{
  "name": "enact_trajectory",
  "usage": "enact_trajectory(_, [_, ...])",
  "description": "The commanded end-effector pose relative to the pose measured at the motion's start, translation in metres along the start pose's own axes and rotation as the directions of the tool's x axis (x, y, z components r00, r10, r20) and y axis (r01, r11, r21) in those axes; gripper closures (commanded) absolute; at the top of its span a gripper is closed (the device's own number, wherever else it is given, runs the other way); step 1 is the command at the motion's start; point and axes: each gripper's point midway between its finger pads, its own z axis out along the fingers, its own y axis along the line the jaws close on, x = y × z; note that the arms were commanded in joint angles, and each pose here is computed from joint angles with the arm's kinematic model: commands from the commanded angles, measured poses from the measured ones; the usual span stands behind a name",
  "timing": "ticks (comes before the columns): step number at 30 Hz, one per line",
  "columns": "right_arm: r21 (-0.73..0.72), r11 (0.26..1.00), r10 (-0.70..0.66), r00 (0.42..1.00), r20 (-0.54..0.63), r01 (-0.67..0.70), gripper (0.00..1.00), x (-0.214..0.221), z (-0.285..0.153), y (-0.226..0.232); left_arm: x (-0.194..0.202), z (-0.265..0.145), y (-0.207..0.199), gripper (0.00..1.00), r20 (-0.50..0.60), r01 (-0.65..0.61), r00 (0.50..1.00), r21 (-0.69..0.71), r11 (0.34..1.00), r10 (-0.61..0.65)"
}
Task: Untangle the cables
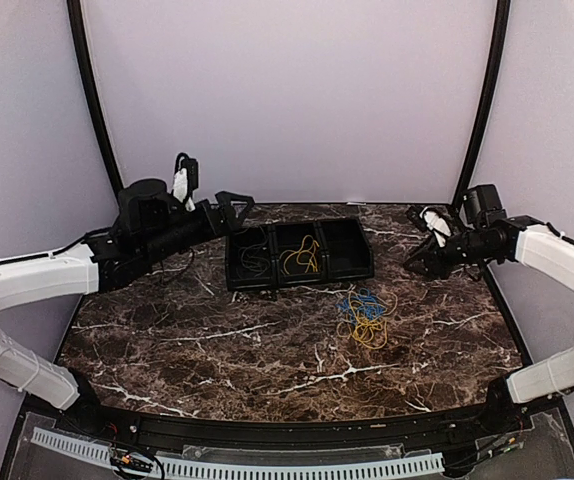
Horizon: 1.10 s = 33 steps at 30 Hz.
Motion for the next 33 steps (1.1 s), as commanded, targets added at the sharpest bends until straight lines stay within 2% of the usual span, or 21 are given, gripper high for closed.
enact_trajectory(1, [-0.034, 0.998, 0.041, 0.991, -0.130, -0.046, 0.59, 0.040, 0.015, 0.003, 0.017, -0.044, 0.097, 0.01, 0.034, -0.149, 0.983, -0.429, 0.891, 0.181])
enact_trajectory(2, [-0.045, 0.997, 0.051, 0.988, -0.149, -0.058, 0.59, 0.045, 0.019, 0.004, 0.022, -0.053, 0.117, 0.01, 0.005, -0.176, 0.978, -0.520, 0.836, 0.209])
enact_trajectory(4, [-0.072, 0.994, 0.062, 0.981, -0.182, -0.076, 0.59, 0.055, 0.027, 0.005, 0.036, -0.058, 0.137, 0.01, -0.100, -0.260, 0.963, -0.593, 0.762, 0.250])
enact_trajectory(6, [-0.082, 0.991, 0.083, 0.972, -0.219, -0.103, 0.59, 0.064, 0.036, 0.003, 0.047, -0.053, 0.147, 0.01, -0.200, -0.347, 0.937, -0.608, 0.714, 0.285])
enact_trajectory(8, [-0.086, 0.988, 0.106, 0.962, -0.251, -0.131, 0.58, 0.071, 0.044, 0.000, 0.052, -0.052, 0.154, 0.01, -0.231, -0.369, 0.929, -0.624, 0.689, 0.289])
enact_trajectory(10, [-0.098, 0.981, 0.134, 0.952, -0.277, -0.167, 0.58, 0.076, 0.053, -0.002, 0.054, -0.057, 0.154, 0.01, -0.216, -0.362, 0.932, -0.613, 0.703, 0.291])
enact_trajectory(12, [-0.131, 0.972, 0.150, 0.944, -0.293, -0.195, 0.58, 0.078, 0.061, -0.001, 0.054, -0.057, 0.142, 0.03, -0.189, -0.353, 0.935, -0.552, 0.755, 0.299])
enact_trajectory(15, [-0.155, 0.962, 0.169, 0.935, -0.313, -0.226, 0.58, 0.081, 0.072, -0.003, 0.059, -0.056, 0.122, 0.10, -0.168, -0.332, 0.943, -0.438, 0.835, 0.287])
enact_trajectory(18, [-0.175, 0.953, 0.182, 0.931, -0.315, -0.246, 0.59, 0.078, 0.079, -0.004, 0.066, -0.052, 0.105, 0.17, -0.183, -0.317, 0.946, -0.344, 0.884, 0.269])
enact_trajectory(21, [-0.197, 0.945, 0.192, 0.932, -0.307, -0.260, 0.73, 0.073, 0.082, -0.004, 0.077, -0.047, 0.095, 0.23, -0.225, -0.299, 0.944, -0.276, 0.913, 0.241])
enact_trajectory(25, [-0.210, 0.943, 0.189, 0.935, -0.299, -0.258, 1.00, 0.068, 0.080, -0.003, 0.090, -0.039, 0.079, 0.28, -0.260, -0.293, 0.935, -0.183, 0.938, 0.241])
enact_trajectory(26, [-0.214, 0.944, 0.185, 0.938, -0.293, -0.253, 1.00, 0.065, 0.077, -0.001, 0.093, -0.038, 0.074, 0.30, -0.265, -0.299, 0.931, -0.153, 0.942, 0.252])
enact_trajectory(27, [-0.220, 0.945, 0.175, 0.945, -0.277, -0.240, 1.00, 0.059, 0.071, 0.001, 0.097, -0.034, 0.053, 0.31, -0.254, -0.318, 0.922, -0.059, 0.946, 0.294])
enact_trajectory(29, [-0.249, 0.946, 0.150, 0.960, -0.236, -0.209, 1.00, 0.043, 0.057, 0.009, 0.106, -0.034, 0.016, 0.32, -0.214, -0.395, 0.891, 0.070, 0.916, 0.401])
enact_trajectory(31, [-0.276, 0.947, 0.119, 0.976, -0.181, -0.167, 1.00, 0.024, 0.038, 0.018, 0.115, -0.032, -0.013, 0.30, -0.163, -0.481, 0.852, 0.134, 0.866, 0.498])
enact_trajectory(33, [-0.311, 0.943, 0.085, 0.990, -0.113, -0.117, 1.00, 0.001, 0.017, 0.031, 0.123, -0.025, -0.028, 0.28, -0.150, -0.508, 0.835, 0.165, 0.846, 0.530])
